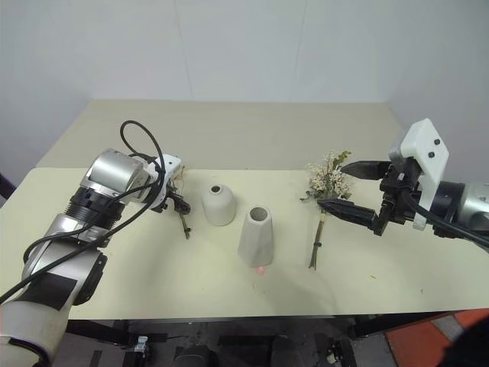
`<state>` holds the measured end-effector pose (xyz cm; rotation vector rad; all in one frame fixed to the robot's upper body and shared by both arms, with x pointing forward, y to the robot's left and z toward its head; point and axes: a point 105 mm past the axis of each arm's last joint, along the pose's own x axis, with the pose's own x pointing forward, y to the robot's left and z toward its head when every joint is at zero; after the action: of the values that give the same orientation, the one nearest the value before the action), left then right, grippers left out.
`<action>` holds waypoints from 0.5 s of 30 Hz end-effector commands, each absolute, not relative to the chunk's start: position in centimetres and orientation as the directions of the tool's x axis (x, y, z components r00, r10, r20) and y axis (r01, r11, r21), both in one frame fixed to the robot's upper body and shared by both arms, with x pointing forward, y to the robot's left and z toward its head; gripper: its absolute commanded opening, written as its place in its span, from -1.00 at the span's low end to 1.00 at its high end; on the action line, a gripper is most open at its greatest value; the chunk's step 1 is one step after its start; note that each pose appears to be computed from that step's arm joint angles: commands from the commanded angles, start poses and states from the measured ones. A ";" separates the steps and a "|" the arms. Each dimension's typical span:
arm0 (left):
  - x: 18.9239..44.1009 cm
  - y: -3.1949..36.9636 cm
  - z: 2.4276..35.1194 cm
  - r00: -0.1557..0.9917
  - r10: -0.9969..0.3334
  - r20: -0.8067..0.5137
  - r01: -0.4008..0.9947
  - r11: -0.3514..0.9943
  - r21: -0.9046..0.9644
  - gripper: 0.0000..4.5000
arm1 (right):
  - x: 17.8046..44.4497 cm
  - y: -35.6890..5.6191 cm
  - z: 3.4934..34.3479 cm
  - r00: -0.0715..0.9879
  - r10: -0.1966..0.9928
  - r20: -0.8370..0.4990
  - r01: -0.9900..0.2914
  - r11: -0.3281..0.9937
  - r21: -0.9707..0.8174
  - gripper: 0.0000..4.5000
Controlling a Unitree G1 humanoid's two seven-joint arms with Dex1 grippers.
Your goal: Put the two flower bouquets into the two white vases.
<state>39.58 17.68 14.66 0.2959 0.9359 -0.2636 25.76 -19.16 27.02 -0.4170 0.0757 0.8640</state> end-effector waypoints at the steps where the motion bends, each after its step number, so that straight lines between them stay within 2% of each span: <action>1: 40.1 17.9 16.0 0.611 -0.076 -0.788 0.331 0.929 0.167 0.61 | 25.2 -19.2 28.2 0.663 0.725 -0.184 -0.732 0.576 -0.364 1.00; 12: 40.2 19.5 16.0 0.643 -0.020 -0.766 0.274 0.940 0.205 -0.98 | 25.1 -19.3 28.2 0.659 0.730 -0.178 -0.737 0.581 -0.346 1.00; 15: 40.3 20.6 16.4 0.670 0.007 -0.742 0.232 0.948 0.218 -0.98 | 25.2 -19.7 27.8 0.664 0.724 -0.185 -0.737 0.592 -0.326 1.00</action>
<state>39.81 19.74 14.65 0.2948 0.9049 -0.1705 25.49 -19.29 26.60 -0.3806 0.0872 0.8720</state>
